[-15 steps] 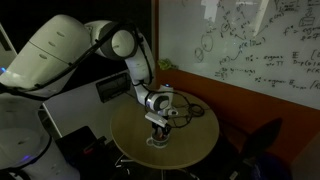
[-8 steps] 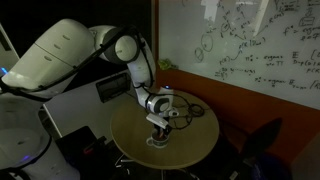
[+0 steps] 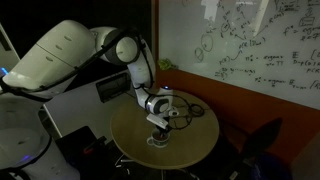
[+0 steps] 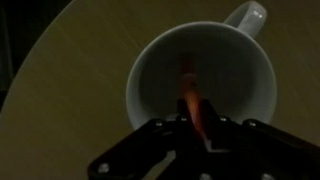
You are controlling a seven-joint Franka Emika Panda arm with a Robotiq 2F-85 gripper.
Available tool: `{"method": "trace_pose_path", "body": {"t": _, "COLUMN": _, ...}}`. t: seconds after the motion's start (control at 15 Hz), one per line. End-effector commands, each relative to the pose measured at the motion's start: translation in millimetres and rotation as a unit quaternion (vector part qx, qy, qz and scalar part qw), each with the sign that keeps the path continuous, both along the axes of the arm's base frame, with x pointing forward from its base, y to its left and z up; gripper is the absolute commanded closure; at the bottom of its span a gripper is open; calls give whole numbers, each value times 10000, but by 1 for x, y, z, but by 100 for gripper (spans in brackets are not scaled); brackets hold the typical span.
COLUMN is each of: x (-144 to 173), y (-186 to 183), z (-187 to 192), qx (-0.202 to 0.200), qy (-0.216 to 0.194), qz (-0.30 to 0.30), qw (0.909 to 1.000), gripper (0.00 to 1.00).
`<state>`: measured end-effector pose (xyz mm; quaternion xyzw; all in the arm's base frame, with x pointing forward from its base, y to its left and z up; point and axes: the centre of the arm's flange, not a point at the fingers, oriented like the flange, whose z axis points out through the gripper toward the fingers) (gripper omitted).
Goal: Put the marker on the table
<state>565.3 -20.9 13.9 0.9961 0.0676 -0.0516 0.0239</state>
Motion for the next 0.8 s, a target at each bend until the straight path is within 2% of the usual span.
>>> {"method": "trace_pose_path", "body": {"t": 0.0, "x": -9, "y": 3, "z": 23, "qx": -88, "qy": -243, "qz": 52, "qw": 9997, "gripper": 95}}
{"method": "trace_pose_path", "body": {"t": 0.4, "x": -12, "y": 1, "z": 76, "qx": -125, "qy": -380, "qz": 160, "qw": 9991, "gripper": 95}}
{"method": "trace_pose_path", "body": {"t": 0.67, "x": -13, "y": 2, "z": 106, "qx": 57, "qy": -438, "qz": 99, "qw": 9990, "gripper": 95}}
{"method": "trace_pose_path", "body": {"t": 0.73, "x": -15, "y": 4, "z": 115, "qx": 94, "qy": -582, "qz": 90, "qw": 9982, "gripper": 95}}
